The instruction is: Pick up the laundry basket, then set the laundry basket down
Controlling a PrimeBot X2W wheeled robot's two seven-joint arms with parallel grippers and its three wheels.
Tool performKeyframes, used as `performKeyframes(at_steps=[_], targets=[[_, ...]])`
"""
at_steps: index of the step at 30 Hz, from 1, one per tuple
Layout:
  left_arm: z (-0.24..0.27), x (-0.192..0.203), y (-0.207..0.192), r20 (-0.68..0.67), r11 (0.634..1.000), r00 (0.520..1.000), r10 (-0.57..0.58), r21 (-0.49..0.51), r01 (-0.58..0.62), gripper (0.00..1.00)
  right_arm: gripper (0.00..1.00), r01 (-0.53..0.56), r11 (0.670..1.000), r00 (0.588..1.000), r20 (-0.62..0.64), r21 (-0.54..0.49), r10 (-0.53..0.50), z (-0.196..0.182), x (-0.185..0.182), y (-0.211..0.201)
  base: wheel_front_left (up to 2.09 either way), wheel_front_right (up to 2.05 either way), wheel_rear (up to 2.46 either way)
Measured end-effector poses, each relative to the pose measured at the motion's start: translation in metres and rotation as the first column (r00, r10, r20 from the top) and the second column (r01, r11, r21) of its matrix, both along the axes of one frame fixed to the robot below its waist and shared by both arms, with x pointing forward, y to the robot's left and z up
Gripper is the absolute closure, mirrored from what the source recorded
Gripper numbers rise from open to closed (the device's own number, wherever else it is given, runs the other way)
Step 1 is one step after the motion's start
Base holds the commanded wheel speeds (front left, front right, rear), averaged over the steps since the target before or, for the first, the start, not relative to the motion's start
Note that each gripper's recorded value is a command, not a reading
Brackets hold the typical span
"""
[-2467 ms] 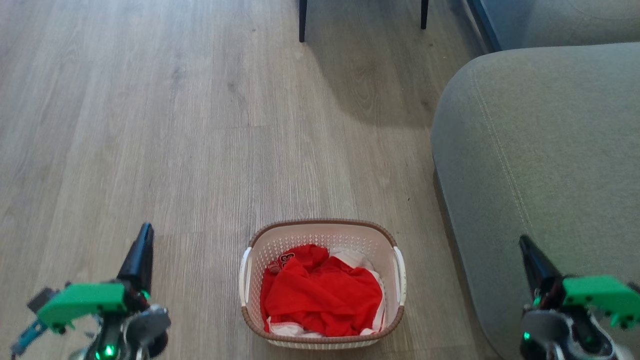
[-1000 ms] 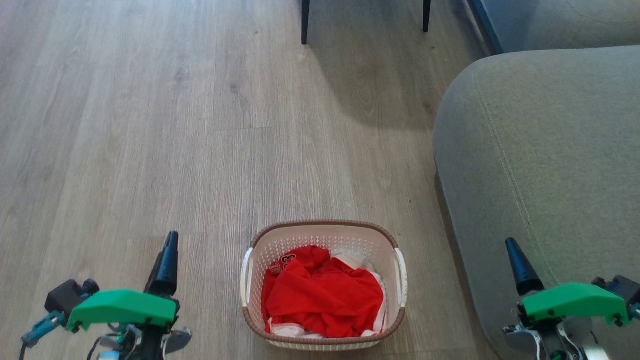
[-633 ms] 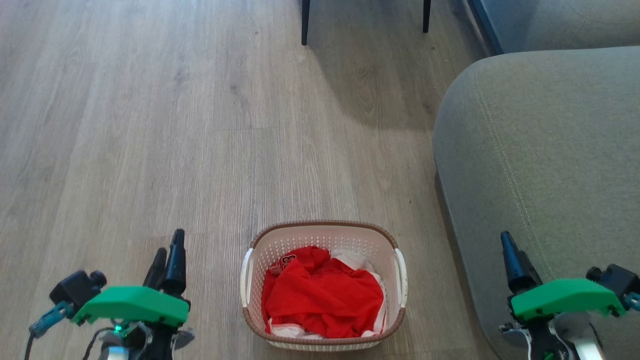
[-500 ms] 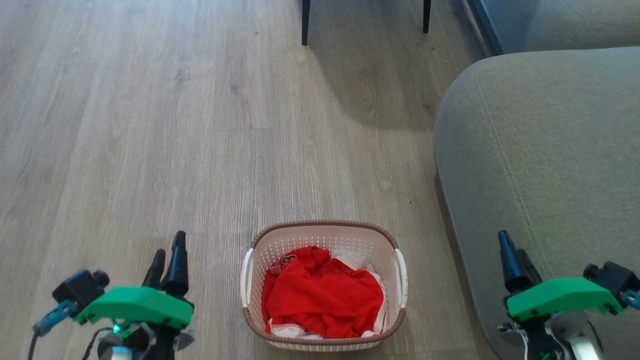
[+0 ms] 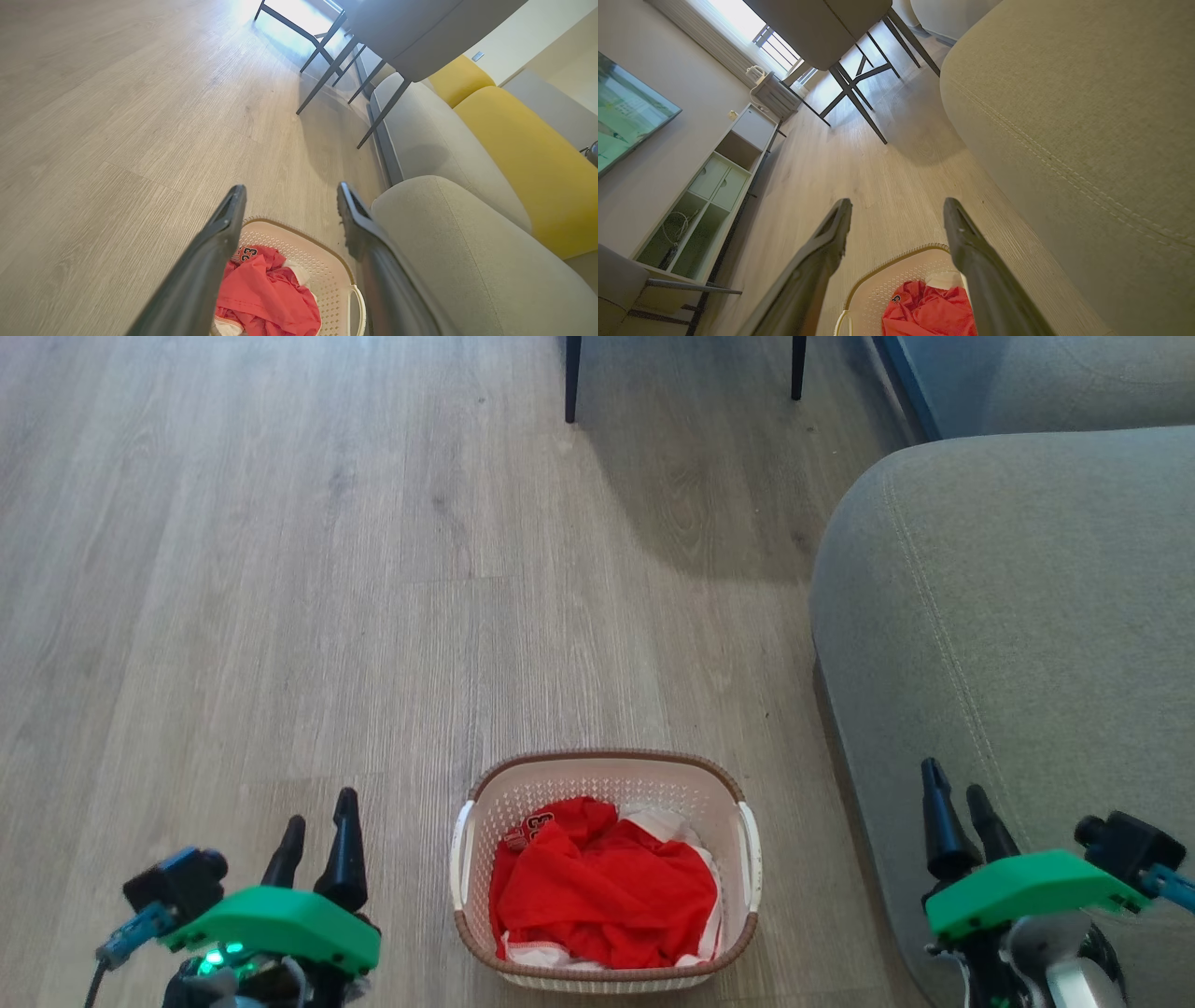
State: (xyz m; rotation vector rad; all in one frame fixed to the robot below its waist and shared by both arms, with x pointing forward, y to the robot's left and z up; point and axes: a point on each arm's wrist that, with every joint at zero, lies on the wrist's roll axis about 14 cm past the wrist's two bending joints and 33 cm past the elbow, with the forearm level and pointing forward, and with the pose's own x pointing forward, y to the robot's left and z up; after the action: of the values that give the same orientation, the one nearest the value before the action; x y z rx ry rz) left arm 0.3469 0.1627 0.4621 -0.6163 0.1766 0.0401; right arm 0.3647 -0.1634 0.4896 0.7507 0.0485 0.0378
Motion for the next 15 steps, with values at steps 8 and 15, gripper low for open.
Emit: performKeyframes(at_steps=[8,15], targets=[[0.002,-0.001,-0.004,0.016,0.994,1.000,-0.022,0.104,0.021,0.00,0.00,-0.025,0.995,0.999,0.026,-0.098,0.028,0.004,0.000,0.008,0.00,0.00,0.00],[0.007,-0.003,-0.009,0.042,0.982,0.998,-0.042,0.187,0.033,0.00,0.00,-0.048,0.983,0.997,0.051,-0.177,0.057,0.010,0.000,0.015,0.00,0.00,0.00]])
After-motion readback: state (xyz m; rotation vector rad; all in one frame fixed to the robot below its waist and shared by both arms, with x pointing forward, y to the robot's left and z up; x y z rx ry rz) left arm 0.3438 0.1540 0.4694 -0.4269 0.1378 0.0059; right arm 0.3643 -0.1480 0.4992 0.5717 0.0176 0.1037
